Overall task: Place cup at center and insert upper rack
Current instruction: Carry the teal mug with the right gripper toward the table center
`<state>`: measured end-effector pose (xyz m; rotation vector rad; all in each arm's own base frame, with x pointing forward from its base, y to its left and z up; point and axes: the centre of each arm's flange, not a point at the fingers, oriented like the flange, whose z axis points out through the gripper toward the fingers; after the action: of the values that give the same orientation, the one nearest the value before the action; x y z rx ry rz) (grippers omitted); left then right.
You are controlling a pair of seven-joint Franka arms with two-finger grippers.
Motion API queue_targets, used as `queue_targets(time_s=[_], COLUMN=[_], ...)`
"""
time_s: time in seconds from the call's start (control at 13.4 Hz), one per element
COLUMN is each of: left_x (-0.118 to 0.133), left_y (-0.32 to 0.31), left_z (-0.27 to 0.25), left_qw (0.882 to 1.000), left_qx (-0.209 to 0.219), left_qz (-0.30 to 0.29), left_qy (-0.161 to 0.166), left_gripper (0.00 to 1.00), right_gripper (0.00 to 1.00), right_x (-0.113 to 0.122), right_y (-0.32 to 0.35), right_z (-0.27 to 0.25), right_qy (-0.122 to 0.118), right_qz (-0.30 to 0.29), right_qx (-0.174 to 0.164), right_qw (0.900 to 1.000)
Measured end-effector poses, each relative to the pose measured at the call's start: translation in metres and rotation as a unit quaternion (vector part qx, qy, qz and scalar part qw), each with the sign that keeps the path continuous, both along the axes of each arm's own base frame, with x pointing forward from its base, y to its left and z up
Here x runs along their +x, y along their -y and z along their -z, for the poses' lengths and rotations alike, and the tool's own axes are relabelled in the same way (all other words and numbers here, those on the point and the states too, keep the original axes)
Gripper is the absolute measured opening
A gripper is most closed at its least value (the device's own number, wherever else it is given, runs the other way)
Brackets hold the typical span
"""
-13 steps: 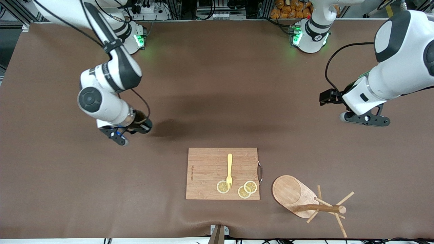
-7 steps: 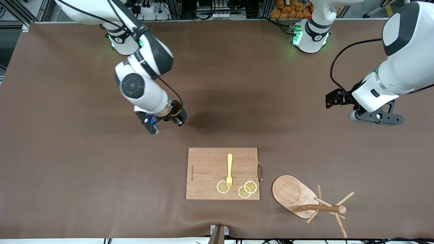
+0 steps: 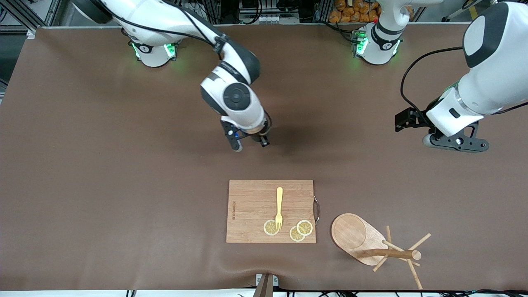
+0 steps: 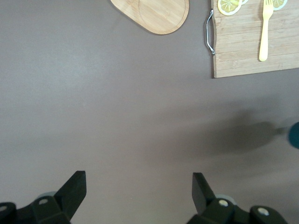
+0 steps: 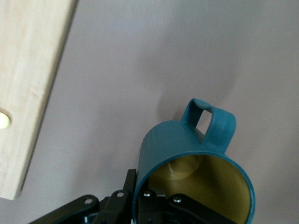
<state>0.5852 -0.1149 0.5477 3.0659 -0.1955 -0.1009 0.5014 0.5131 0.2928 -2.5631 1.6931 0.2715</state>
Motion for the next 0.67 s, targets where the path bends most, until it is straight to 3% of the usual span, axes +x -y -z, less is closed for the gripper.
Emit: queue_targets(time_s=[0.37, 0.67], left_x=[0.0, -0.001], left_y=[0.001, 0.003], left_z=[0.001, 0.001], left_qw=[1.0, 1.0], left_qx=[0.0, 0.0], left_qz=[0.001, 0.002], left_qy=[0.0, -0.001], left_gripper=[1.0, 1.0], right_gripper=[0.04, 0.04], right_x=[-0.029, -0.037], right_y=[-0.051, -0.067], right_z=[0.041, 0.055], right_qy=[0.014, 0.024], right_qz=[0.003, 0.002], right_qx=[0.004, 0.0], right_qw=[1.0, 1.0])
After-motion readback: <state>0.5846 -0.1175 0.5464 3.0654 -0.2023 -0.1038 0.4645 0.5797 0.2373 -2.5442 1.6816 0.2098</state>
